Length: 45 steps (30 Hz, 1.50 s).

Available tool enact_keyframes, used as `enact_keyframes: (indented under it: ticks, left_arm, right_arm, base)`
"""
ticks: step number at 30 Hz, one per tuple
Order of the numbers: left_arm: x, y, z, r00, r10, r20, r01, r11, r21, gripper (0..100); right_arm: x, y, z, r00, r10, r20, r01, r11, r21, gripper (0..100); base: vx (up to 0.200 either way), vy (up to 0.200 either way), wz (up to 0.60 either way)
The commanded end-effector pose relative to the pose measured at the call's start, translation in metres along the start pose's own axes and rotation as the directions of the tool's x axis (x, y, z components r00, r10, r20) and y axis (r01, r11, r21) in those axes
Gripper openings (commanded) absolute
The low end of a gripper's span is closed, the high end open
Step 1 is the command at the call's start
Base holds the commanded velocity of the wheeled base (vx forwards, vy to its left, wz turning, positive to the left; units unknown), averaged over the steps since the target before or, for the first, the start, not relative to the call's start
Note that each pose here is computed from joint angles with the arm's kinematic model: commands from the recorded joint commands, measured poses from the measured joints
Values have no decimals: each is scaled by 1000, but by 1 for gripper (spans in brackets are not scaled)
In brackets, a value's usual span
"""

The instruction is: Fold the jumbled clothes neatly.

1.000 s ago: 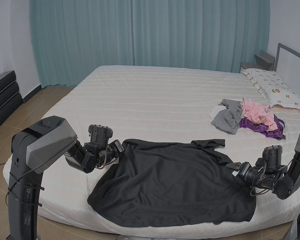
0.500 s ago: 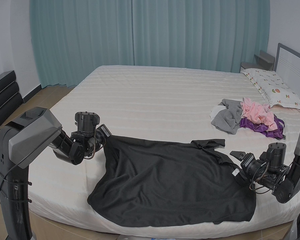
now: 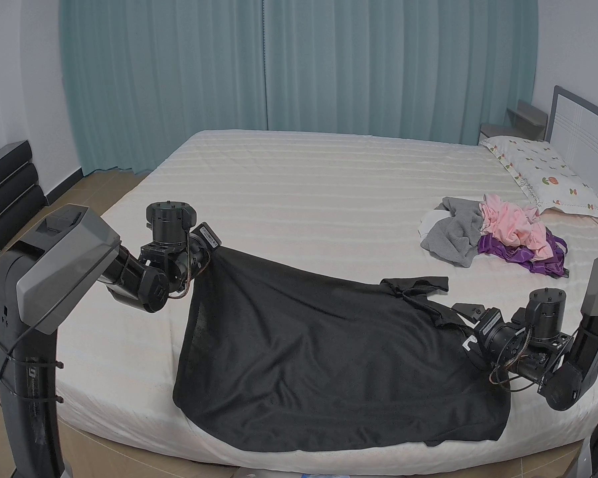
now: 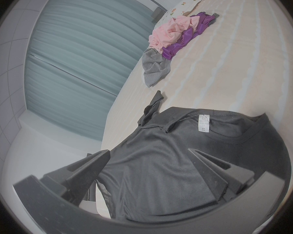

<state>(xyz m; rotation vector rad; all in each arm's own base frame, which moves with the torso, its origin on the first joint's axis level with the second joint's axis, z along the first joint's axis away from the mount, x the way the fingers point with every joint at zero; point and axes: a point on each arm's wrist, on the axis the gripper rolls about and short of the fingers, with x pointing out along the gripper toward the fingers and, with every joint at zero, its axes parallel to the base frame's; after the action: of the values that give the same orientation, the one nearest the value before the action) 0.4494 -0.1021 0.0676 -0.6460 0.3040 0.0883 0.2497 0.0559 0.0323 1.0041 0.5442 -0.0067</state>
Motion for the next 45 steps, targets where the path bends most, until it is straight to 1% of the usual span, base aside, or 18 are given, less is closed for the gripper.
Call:
enact_keyframes:
  ticks: [1, 3, 6, 7, 10, 12, 13, 16, 18, 22, 24, 25, 29, 33, 38, 40, 42, 45]
  left_arm:
    - [0, 6, -5, 999, 33, -1, -33, 999, 8, 0]
    - [-2, 10, -6, 999, 47, -7, -46, 999, 7, 0]
    - [-1, 13, -10, 998, 58, -15, -58, 998, 12, 0]
    - [-1, 13, -10, 998, 59, -14, -59, 998, 12, 0]
    - [0, 16, -11, 998, 63, -23, -62, 998, 10, 0]
    - [0, 16, -11, 998, 65, -23, -64, 998, 11, 0]
    - [1, 16, -12, 998, 62, -20, -61, 998, 13, 0]
    - [2, 16, -12, 998, 59, -22, -59, 998, 14, 0]
    - [2, 16, -12, 998, 61, -21, -60, 998, 14, 0]
    - [2, 16, -12, 998, 63, -21, -62, 998, 19, 0]
    - [2, 18, -11, 998, 67, -21, -66, 997, 24, 0]
    - [2, 21, -10, 997, 74, -20, -73, 997, 26, 0]
    - [3, 26, -10, 996, 86, -22, -86, 996, 25, 0]
    - [4, 28, -11, 995, 93, -24, -92, 995, 27, 0]
    - [5, 28, -10, 996, 91, -22, -90, 995, 32, 0]
    - [7, 29, -11, 996, 92, -21, -91, 995, 49, 0]
    - [12, 33, -13, 995, 97, -19, -96, 993, 74, 0]
    - [23, 35, -13, 996, 94, -5, -94, 993, 78, 0]
  right_arm:
    - [6, -1, -2, 1000, 2, -8, -2, 1000, -1, 100]
    - [17, -2, -1, 1000, 14, 1, -14, 1000, -4, 100]
    - [30, -9, -6, 1000, -15, -18, 15, 1000, -6, 100]
    - [35, -10, -6, 1000, -12, -17, 12, 1000, -9, 100]
    - [50, -4, -3, 1000, 10, -9, -10, 1000, -12, 100]
    - [51, -3, -2, 1000, 8, -10, -8, 1000, -11, 100]
    - [65, 0, 1, 1000, -15, -18, 15, 1000, -12, 100]
    - [89, 9, 14, 999, -39, -19, 39, 999, -5, 100]
    - [104, 6, 16, 997, -69, -30, 69, 998, -1, 100]
    - [129, 6, 18, 996, -89, -31, 89, 996, -2, 100]
    - [135, 6, 20, 995, -91, -29, 91, 996, -1, 100]
    - [140, 8, 22, 995, -98, -26, 98, 995, -1, 0]
    - [146, 8, 27, 988, -147, -46, 147, 989, -18, 0]
    - [146, 7, 34, 987, -157, -31, 156, 987, -37, 0]
    - [144, 13, 52, 992, -122, 21, 122, 992, -23, 0]
    - [145, 15, 61, 993, -105, 47, 106, 994, -16, 0]
    - [146, 19, 75, 993, -83, 84, 84, 996, -8, 0]
    - [149, 22, 89, 991, -69, 118, 70, 998, 0, 0]
  base:
    - [0, 0, 0]
    - [0, 0, 0]
    - [0, 0, 0]
    - [0, 0, 0]
    - [0, 0, 0]
    - [0, 0, 0]
    - [0, 0, 0]
    - [0, 0, 0]
    - [0, 0, 0]
    - [0, 0, 0]
    - [0, 0, 0]
    - [0, 0, 0]
    - [0, 0, 0]
    - [0, 0, 0]
    - [0, 0, 0]
    - [0, 0, 0]
    - [0, 0, 0]
    - [0, 0, 0]
